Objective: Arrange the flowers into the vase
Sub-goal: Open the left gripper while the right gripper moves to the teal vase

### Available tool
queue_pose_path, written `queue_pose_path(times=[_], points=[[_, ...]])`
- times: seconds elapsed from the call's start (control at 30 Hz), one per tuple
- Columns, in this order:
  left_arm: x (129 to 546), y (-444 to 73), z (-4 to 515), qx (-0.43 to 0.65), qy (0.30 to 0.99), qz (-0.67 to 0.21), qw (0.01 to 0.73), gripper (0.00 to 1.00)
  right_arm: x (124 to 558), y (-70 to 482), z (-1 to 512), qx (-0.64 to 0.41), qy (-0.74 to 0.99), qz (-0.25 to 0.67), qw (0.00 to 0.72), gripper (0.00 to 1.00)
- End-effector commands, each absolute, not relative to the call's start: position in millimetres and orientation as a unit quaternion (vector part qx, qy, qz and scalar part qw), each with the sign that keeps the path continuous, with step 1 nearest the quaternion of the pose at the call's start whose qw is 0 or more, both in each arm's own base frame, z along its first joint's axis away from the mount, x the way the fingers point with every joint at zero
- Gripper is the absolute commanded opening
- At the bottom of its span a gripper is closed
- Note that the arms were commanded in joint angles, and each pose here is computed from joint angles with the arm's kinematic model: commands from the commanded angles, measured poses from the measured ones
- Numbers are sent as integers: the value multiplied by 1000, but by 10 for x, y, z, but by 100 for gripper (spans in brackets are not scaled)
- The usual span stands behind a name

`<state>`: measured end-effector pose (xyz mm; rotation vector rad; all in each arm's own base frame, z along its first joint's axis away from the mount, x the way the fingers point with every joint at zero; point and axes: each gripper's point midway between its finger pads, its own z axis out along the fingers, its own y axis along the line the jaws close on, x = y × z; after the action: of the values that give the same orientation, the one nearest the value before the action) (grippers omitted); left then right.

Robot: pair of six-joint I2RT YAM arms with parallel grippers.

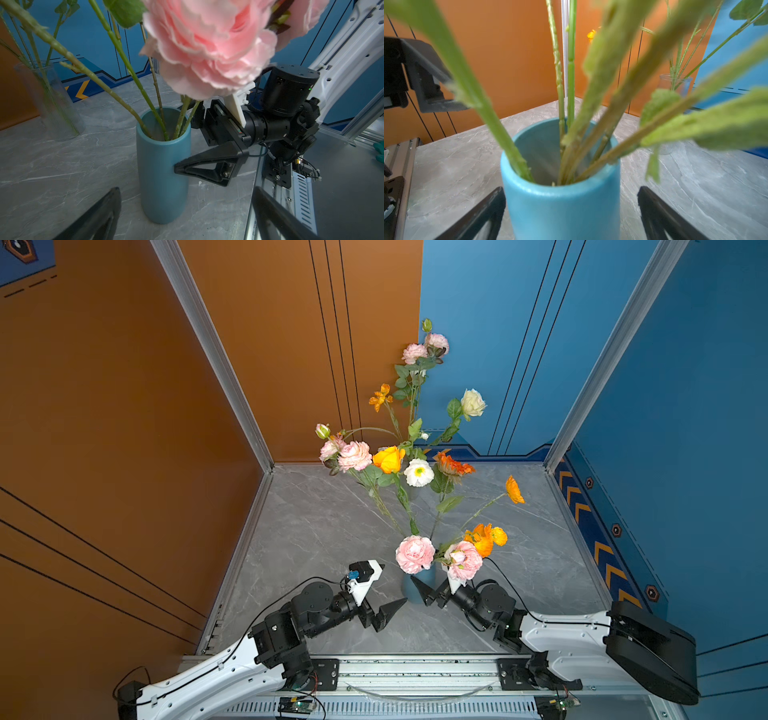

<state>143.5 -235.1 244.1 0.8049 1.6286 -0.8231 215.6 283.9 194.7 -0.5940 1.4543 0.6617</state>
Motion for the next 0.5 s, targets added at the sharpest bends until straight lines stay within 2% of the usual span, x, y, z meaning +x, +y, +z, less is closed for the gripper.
queue_pose_path(times=[0.0, 0.47], points=[[1401, -2300, 2377, 337, 697, -346, 530, 98, 2194, 2868, 2238, -245, 606, 313, 689, 100], [1395, -2363, 2358, 351, 695, -346, 524, 98, 2292, 3009, 2213, -238, 608, 342, 676, 100]])
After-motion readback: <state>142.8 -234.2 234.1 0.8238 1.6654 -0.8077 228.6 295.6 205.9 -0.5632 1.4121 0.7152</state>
